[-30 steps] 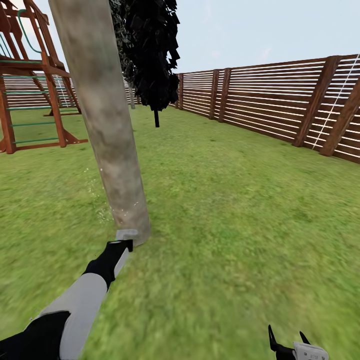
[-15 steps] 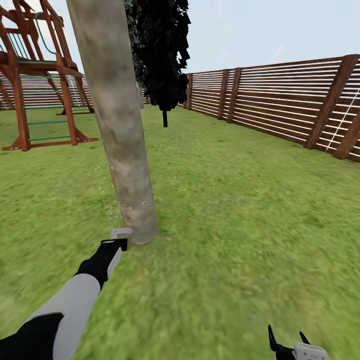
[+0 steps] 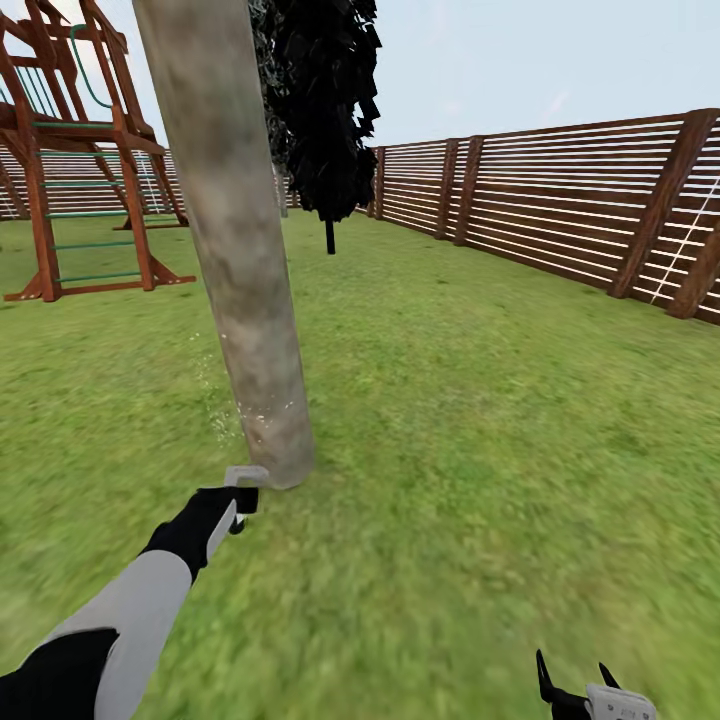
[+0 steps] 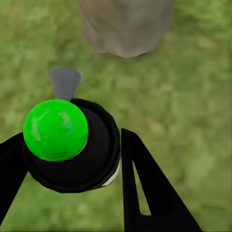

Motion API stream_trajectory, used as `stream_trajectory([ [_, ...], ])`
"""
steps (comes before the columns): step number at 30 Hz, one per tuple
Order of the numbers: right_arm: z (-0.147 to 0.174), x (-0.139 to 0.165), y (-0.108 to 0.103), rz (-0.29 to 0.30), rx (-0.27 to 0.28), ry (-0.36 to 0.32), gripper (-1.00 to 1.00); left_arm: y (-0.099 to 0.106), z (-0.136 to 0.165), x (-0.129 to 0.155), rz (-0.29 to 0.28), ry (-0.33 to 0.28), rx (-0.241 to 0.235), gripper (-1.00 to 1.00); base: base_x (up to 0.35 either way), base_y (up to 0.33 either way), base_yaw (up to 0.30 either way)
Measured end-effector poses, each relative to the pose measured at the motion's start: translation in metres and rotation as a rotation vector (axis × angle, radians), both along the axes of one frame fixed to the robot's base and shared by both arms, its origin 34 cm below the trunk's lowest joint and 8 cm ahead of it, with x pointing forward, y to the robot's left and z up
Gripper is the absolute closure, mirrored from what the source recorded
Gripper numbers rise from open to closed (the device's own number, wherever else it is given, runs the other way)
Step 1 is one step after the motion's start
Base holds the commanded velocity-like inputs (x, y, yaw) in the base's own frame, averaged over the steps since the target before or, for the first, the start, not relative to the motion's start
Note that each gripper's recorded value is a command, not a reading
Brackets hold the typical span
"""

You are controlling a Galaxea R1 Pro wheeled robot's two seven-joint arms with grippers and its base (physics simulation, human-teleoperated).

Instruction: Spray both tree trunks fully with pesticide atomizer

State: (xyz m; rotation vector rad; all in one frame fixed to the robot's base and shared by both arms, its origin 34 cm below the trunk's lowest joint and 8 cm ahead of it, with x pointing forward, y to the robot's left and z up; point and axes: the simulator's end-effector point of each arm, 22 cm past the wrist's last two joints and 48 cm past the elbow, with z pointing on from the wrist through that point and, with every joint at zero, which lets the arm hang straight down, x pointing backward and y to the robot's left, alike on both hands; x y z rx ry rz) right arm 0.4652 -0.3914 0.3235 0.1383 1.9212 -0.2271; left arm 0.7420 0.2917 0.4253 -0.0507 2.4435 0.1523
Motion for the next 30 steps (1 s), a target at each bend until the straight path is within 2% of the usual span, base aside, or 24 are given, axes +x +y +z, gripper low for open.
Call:
stream_trajectory([
  [3,0.000,0.000,0.000,0.000,0.000,0.000,-1.00,-0.004,-0.001,-0.001,0.000,0.001,-0.006,1.00,0.309,0.000,0.000],
  [5,0.000,0.000,0.000,0.000,0.000,0.000,-1.00,-0.019,-0.001,0.000,-0.011,0.001,-0.025,1.00,0.208,0.000,0.000],
  [8,0.000,0.000,-0.001,0.000,-0.001,0.000,-1.00,-0.025,-0.002,0.000,-0.017,0.002,-0.028,1.00,0.036,0.000,0.000],
  [10,0.000,0.000,0.000,0.000,-0.001,0.000,-1.00,-0.019,-0.001,0.000,-0.016,0.002,-0.017,1.00,0.003,0.000,0.000],
  [14,0.000,0.000,0.000,0.000,-0.001,0.000,-1.00,0.012,-0.003,-0.003,0.008,0.009,0.019,1.00,0.000,0.000,0.000],
  [15,0.000,0.000,0.000,0.000,0.000,0.000,-1.00,0.011,-0.005,-0.005,0.009,0.014,0.015,1.00,0.000,0.000,0.000],
  [17,0.000,0.000,0.000,0.000,-0.001,0.000,-1.00,-0.002,-0.012,-0.009,0.001,0.030,-0.005,1.00,0.000,0.000,0.000],
  [19,0.000,0.000,0.000,0.000,-0.001,0.000,-1.00,-0.035,-0.013,-0.009,-0.025,0.033,-0.042,1.00,0.000,0.000,0.000],
  [21,0.000,0.000,-0.001,0.000,-0.001,0.000,-1.00,-0.048,-0.010,-0.007,-0.038,0.027,-0.050,1.00,0.000,0.000,0.000],
  [23,0.000,0.000,-0.001,0.000,-0.001,0.000,-1.00,-0.046,-0.007,-0.005,-0.038,0.021,-0.047,1.00,-0.061,0.002,0.000],
  [27,0.000,0.000,-0.001,0.000,-0.001,0.000,-1.00,-0.015,-0.005,-0.003,-0.008,0.016,-0.018,1.00,-0.203,0.038,0.000],
  [30,0.000,0.000,0.000,0.000,0.000,0.000,-1.00,-0.024,0.002,0.003,-0.015,0.006,-0.029,1.00,-0.012,0.002,0.000],
])
